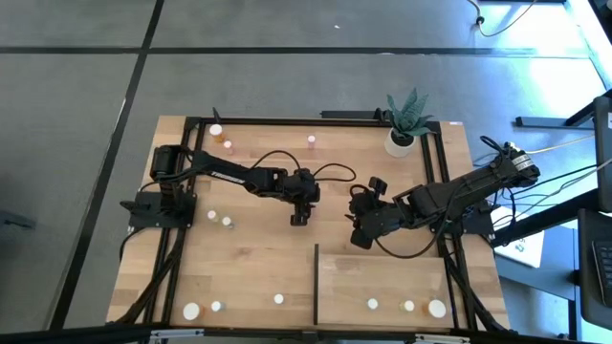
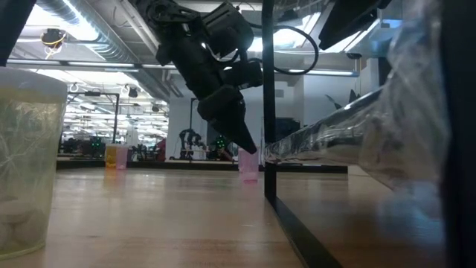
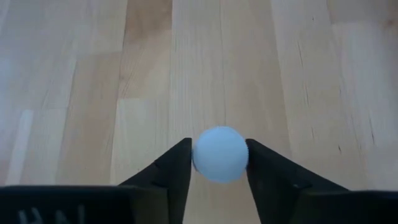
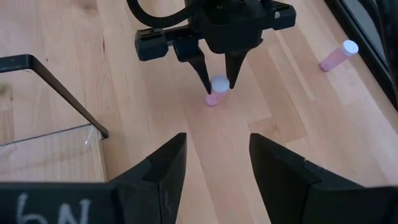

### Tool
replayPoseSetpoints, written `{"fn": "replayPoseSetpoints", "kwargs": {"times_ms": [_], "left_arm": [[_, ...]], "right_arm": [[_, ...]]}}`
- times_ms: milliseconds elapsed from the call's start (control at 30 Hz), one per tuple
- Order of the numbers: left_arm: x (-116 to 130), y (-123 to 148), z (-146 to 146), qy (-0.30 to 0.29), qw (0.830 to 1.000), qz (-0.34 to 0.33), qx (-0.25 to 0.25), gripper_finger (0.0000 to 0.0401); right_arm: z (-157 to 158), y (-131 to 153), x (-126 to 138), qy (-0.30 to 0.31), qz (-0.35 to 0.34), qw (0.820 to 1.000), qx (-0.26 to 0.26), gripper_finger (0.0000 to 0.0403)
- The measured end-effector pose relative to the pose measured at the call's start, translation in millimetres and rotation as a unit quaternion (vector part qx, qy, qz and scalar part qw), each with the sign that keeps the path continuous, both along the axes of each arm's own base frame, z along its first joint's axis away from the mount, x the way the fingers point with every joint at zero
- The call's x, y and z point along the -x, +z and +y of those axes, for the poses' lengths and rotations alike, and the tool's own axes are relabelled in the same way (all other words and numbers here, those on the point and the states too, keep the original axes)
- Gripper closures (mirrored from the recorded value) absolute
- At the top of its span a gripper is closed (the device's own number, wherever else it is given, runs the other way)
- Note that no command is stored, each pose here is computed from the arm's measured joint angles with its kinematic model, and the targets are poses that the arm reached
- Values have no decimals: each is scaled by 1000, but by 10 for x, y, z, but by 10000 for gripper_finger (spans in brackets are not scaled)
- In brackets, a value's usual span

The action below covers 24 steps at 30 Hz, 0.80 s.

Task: Pick and place medicine bottles onto shelf by color
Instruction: Put the middle pink pill bottle on the shelf

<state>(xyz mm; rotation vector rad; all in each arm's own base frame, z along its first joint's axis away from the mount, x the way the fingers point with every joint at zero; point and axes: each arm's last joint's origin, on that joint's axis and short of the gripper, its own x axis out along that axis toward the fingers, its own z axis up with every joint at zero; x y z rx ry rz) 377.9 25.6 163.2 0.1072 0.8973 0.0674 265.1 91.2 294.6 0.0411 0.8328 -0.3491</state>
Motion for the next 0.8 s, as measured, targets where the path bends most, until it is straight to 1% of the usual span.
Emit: {"fn": "replayPoseSetpoints", "kwargs": {"times_ms": [167, 367, 567, 800], "left_arm": [[0, 1, 0, 0, 1000, 0, 0, 287], [13, 45, -1, 0, 1000, -4, -1, 291], [69, 210, -5, -1, 1000, -16, -2, 291], [211, 440, -5, 11, 1000, -13, -14, 291]], "right_arm": [[0, 0, 0, 0, 0, 1000, 0, 225], [-1, 0, 0, 0, 0, 1000, 0, 225], [1, 1, -1, 0, -1, 1000, 0, 225], [1, 1, -3, 0, -2, 1000, -1, 225]]}}
